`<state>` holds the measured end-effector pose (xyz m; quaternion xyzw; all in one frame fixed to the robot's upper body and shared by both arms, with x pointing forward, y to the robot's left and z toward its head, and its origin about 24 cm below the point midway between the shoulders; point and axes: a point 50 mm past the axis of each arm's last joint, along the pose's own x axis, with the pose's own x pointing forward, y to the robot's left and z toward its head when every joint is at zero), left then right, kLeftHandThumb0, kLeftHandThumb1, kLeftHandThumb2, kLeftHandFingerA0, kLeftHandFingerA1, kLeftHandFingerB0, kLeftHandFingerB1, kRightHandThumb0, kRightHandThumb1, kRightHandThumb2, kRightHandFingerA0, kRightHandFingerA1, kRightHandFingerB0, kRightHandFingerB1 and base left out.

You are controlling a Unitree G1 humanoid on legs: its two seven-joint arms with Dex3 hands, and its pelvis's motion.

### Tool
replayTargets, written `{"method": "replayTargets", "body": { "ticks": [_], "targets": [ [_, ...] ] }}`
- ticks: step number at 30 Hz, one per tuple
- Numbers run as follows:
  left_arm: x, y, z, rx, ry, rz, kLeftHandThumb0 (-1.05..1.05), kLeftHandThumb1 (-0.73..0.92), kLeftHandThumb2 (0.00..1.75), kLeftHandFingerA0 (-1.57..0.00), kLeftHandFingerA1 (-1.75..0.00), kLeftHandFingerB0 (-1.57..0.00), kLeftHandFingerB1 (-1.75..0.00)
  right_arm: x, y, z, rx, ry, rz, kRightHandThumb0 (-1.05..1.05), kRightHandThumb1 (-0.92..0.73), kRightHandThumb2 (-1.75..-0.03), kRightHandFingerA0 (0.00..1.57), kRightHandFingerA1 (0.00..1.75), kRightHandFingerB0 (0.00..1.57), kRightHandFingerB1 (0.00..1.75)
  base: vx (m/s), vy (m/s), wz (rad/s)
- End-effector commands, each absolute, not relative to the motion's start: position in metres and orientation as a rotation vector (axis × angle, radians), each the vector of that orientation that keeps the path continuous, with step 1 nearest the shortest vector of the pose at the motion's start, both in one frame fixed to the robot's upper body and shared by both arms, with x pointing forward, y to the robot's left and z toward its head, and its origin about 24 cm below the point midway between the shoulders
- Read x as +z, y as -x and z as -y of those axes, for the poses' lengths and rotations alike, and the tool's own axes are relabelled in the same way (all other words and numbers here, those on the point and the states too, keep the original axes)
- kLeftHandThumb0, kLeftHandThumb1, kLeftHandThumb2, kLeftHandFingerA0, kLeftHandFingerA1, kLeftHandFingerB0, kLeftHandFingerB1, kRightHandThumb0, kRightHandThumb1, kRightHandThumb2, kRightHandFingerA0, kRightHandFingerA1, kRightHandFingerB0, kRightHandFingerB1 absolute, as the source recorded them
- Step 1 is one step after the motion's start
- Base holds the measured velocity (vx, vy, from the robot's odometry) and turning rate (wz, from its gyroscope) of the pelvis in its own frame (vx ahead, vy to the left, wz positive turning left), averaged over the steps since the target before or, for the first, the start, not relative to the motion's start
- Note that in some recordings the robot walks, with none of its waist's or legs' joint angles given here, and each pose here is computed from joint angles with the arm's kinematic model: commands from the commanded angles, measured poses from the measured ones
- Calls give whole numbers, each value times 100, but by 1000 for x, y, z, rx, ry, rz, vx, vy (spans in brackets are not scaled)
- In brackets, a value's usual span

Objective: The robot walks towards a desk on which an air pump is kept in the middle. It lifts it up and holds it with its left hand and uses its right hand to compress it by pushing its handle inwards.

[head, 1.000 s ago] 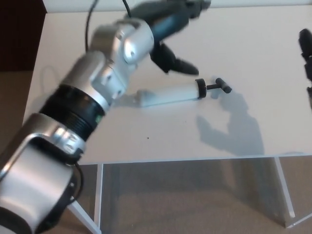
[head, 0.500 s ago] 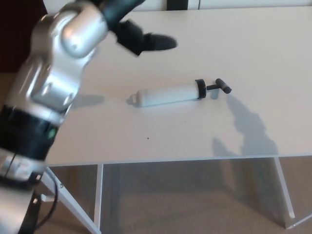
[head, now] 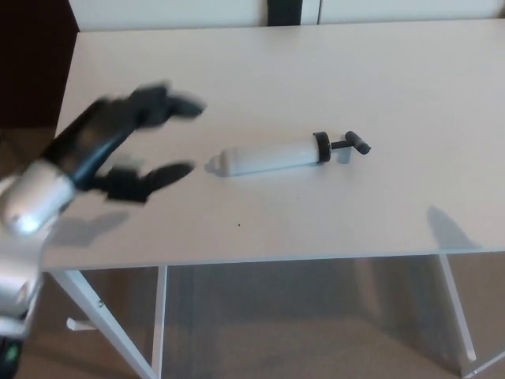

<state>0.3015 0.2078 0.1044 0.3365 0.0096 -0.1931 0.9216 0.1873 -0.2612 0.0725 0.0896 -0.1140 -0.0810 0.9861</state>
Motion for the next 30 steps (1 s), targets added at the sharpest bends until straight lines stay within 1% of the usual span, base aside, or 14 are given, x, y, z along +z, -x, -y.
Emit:
{"method": "replayTargets", "body": {
  "ticks": [1, 30],
  "targets": [
    [238, -92, -256, -1235, 286, -17, -72, 66, 63, -14, -62, -40, -57, 163, -85, 267, 178, 39, 599, -78, -74, -114, 5, 43, 3, 30, 0, 0, 0],
    [242, -75, -257, -1239, 347, -40, -72, 66, 63, -14, -62, -40, -57, 169, -80, 266, 194, 41, 601, -78, -74, -114, 5, 43, 3, 30, 0, 0, 0]
  ]
}}
